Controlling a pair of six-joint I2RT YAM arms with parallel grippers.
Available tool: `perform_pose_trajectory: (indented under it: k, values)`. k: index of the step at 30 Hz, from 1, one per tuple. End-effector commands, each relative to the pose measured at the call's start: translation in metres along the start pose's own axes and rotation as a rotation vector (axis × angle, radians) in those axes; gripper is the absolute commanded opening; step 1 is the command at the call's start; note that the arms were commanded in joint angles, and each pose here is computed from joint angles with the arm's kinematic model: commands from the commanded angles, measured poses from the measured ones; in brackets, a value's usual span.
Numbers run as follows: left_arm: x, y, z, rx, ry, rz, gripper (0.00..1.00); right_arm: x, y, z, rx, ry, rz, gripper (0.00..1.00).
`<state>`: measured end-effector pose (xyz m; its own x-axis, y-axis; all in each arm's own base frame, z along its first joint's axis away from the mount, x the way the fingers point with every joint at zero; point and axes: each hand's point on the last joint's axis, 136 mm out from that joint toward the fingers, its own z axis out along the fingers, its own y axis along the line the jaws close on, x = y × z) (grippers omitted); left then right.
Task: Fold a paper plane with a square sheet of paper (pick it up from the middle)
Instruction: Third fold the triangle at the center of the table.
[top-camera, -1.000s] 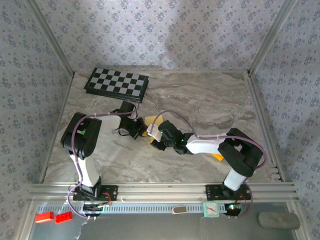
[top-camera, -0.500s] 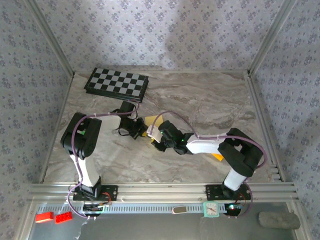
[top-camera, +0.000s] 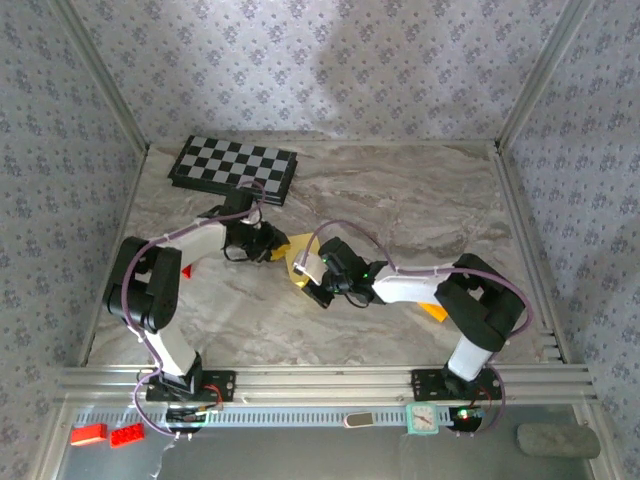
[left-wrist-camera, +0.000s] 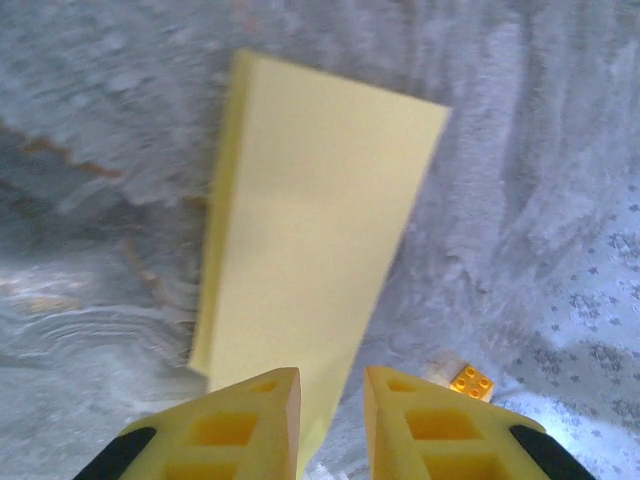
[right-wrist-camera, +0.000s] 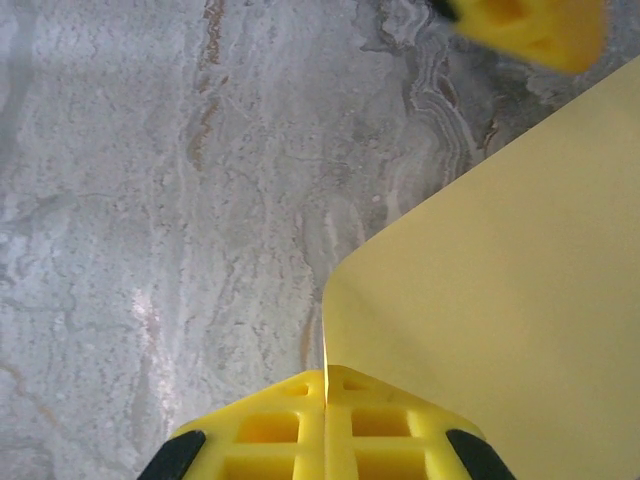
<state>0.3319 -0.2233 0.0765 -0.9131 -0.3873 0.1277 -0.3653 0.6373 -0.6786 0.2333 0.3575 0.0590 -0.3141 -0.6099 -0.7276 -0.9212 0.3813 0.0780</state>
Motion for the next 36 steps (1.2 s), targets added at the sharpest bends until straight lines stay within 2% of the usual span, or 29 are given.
perform_pose_trajectory:
  k: [1, 9, 15, 20, 30, 36]
  values:
    - [0.006, -0.01, 0.005, 0.007, 0.036, 0.06, 0.23, -0.002, 0.01, 0.003, -0.075, 0.013, 0.072, 0.04]
    - [0.009, 0.009, 0.041, -0.094, 0.102, 0.063, 0.18, -0.004, 0.015, 0.005, -0.128, 0.016, 0.15, 0.03]
    - [0.008, 0.029, 0.048, -0.211, 0.11, 0.085, 0.15, -0.004, 0.004, 0.005, -0.097, 0.009, 0.201, 0.02]
    - [0.011, 0.05, 0.054, -0.29, 0.129, 0.084, 0.12, -0.002, -0.013, 0.006, -0.016, 0.016, 0.247, 0.02]
    - [0.013, 0.057, 0.062, -0.324, 0.151, 0.106, 0.09, 0.008, -0.04, 0.009, 0.126, 0.089, 0.295, 0.0]
    - [0.014, 0.056, 0.064, -0.323, 0.157, 0.111, 0.09, 0.014, -0.045, 0.009, 0.156, 0.113, 0.319, 0.0]
